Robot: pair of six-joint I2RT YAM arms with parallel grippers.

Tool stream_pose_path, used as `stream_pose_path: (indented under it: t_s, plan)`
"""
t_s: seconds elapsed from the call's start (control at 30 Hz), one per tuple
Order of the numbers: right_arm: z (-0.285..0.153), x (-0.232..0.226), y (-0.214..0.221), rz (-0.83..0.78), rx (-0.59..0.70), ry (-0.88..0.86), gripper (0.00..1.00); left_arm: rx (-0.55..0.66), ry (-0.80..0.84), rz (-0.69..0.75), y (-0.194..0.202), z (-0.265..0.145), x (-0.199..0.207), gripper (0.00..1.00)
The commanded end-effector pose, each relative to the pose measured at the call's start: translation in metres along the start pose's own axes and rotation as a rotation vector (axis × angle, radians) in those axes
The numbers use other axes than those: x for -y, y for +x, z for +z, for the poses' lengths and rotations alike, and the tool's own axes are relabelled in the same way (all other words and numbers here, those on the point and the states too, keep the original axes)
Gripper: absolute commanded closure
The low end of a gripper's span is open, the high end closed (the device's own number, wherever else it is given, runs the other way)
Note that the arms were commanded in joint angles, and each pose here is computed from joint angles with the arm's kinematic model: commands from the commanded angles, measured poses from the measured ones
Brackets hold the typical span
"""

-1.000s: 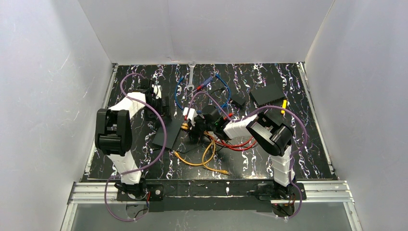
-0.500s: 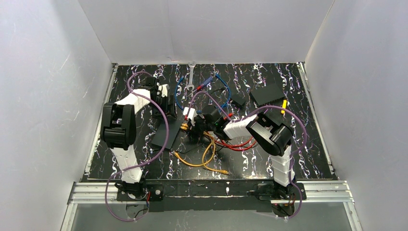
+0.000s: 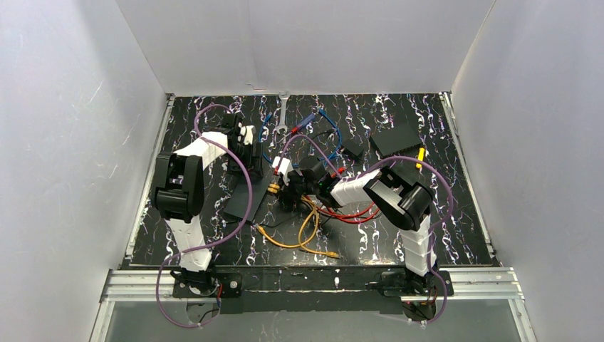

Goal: Insert the plug into the switch port
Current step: Insert the connector into the switch port, then pick up the connector from the center of the board.

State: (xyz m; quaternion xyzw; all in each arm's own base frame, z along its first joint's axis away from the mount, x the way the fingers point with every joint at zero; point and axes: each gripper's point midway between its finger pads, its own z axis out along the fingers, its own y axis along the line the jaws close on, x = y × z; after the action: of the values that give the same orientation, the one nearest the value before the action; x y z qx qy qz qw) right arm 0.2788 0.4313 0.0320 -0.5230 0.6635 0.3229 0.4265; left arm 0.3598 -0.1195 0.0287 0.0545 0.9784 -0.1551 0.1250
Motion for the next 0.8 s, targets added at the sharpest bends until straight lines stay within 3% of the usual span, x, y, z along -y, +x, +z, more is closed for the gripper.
stream_pose_path:
  t_s: [0.0,0.2,0.5,0.77]
  plan:
    - [0.006,0.009,-0.060,-0.062,0.198,0.047,0.99,-0.168,0.204,-0.033,0.048,-0.001,0.060,0.29]
    - [-0.018,0.014,-0.049,-0.082,0.139,0.074,0.89,-0.140,-0.050,0.036,0.036,0.000,0.016,0.26]
    - [-0.045,0.021,-0.048,-0.096,0.091,0.052,0.58,-0.063,-0.197,0.036,0.020,-0.014,-0.015,0.18]
    - [-0.040,0.027,-0.029,-0.083,0.034,0.044,0.56,-0.025,-0.209,0.031,0.016,-0.025,-0.016,0.15]
